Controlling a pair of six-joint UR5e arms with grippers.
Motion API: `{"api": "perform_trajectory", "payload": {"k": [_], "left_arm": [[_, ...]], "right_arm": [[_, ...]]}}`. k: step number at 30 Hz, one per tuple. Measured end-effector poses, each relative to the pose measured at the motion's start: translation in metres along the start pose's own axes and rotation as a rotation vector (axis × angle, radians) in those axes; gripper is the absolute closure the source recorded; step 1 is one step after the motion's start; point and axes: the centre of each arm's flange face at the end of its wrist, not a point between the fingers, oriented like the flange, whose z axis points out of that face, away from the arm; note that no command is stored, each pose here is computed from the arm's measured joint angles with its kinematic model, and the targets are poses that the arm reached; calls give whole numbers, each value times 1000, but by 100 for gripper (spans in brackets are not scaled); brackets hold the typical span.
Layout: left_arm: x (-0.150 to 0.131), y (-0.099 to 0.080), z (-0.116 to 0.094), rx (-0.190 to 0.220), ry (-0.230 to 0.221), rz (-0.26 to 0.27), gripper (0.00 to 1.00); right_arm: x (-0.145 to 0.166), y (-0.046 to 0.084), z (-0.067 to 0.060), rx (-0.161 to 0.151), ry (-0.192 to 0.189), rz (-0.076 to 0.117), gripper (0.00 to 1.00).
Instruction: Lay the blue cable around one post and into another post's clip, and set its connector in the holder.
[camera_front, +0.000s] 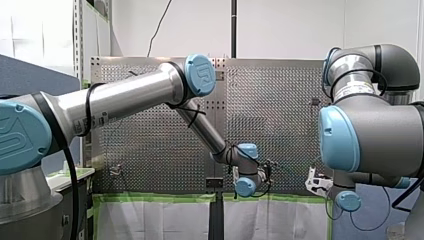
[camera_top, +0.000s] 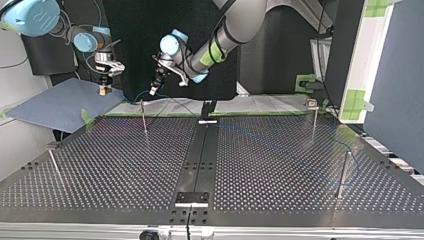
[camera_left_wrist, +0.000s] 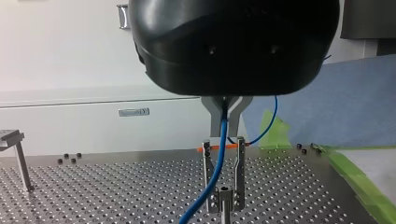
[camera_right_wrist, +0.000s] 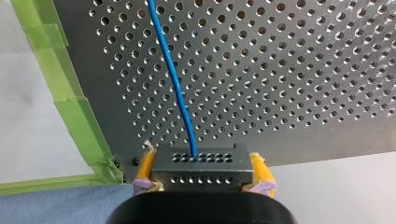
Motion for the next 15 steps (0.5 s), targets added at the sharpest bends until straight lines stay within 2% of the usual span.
{"api": "perform_trajectory", "payload": {"k": [15], "left_arm": [[1, 13, 6, -19, 1, -14, 100]], "right_arm": [[0, -8, 2, 27, 11, -13, 100]]}}
